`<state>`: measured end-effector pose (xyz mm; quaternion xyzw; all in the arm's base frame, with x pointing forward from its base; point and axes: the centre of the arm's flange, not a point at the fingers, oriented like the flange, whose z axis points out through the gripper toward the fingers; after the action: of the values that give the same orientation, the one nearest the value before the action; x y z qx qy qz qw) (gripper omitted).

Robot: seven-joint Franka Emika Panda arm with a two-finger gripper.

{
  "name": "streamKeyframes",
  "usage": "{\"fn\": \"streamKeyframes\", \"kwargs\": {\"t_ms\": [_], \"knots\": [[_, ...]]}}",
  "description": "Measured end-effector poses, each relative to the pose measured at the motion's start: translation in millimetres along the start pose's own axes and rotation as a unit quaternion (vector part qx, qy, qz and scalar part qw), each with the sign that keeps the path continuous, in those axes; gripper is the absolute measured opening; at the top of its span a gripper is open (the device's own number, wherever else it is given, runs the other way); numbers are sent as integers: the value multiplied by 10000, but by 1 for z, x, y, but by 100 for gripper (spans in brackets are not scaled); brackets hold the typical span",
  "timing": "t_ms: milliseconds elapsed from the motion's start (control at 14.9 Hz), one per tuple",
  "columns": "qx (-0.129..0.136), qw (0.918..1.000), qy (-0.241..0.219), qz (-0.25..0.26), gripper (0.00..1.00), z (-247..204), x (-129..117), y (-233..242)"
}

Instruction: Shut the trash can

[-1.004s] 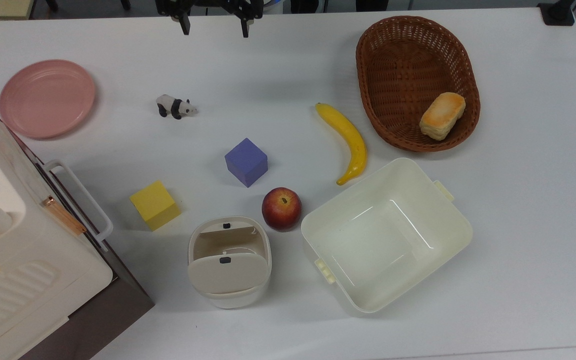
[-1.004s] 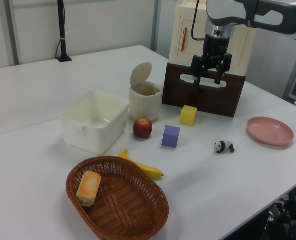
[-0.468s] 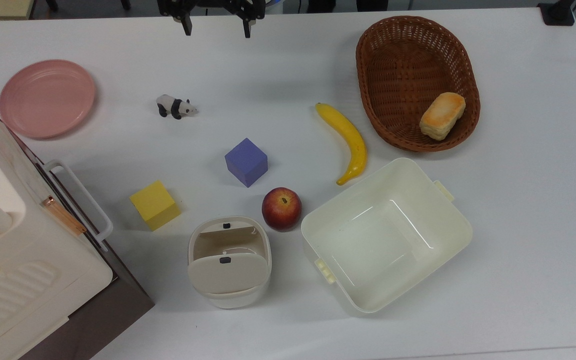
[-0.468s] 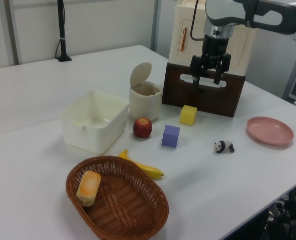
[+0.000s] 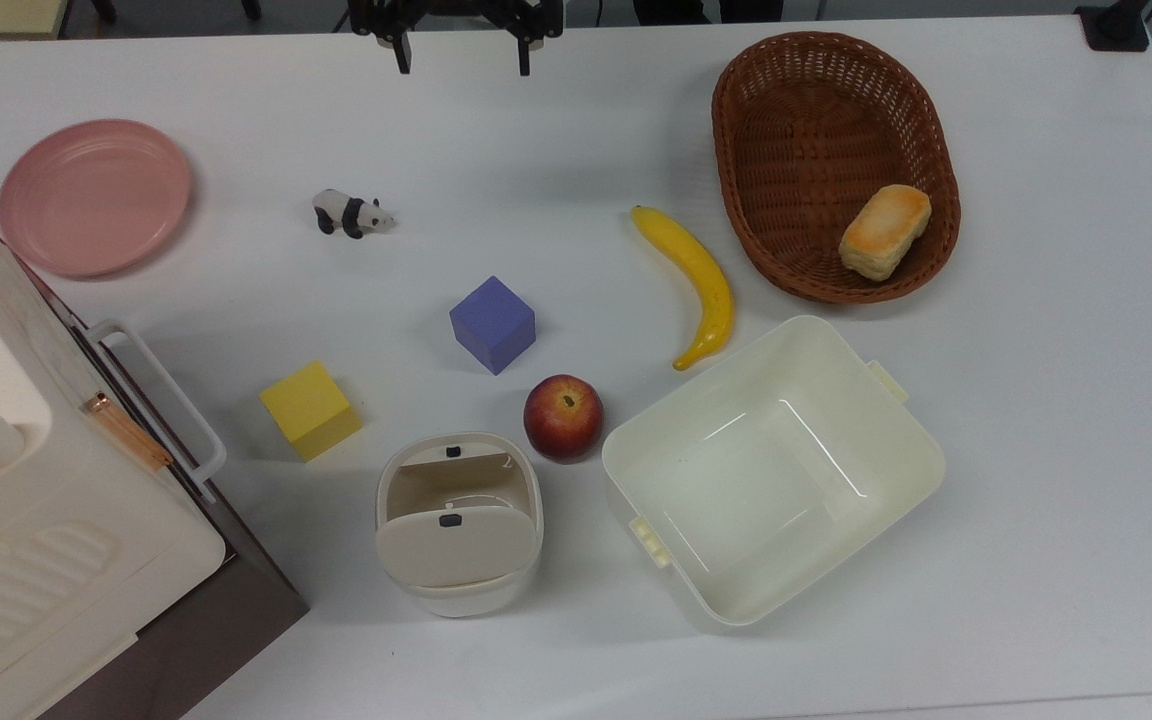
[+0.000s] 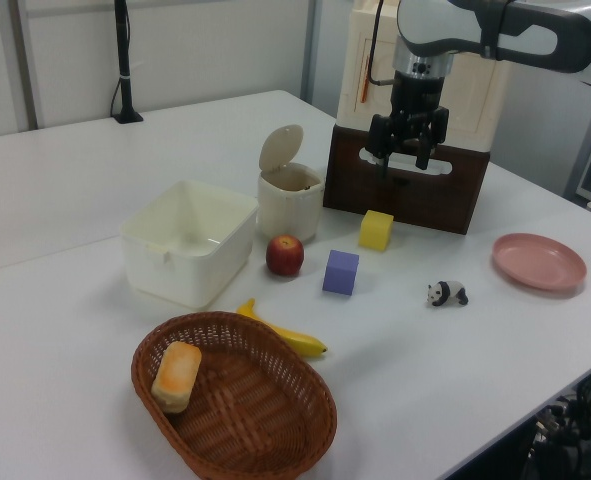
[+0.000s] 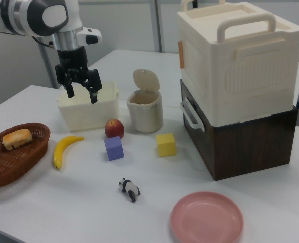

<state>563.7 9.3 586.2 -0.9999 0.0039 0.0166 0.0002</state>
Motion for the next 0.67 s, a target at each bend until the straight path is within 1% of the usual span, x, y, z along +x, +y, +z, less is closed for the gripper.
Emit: {"fn": "streamKeyframes", "kwargs": {"t_ms": [134,335,468,669], "knots": [[-1,10000,16,21,100,1,1,2],[4,9997,237,58,93,-2,7,7],[7,9992,406,72,63,-3,12,8],[7,9990,431,99,30,-3,13,11]]}}
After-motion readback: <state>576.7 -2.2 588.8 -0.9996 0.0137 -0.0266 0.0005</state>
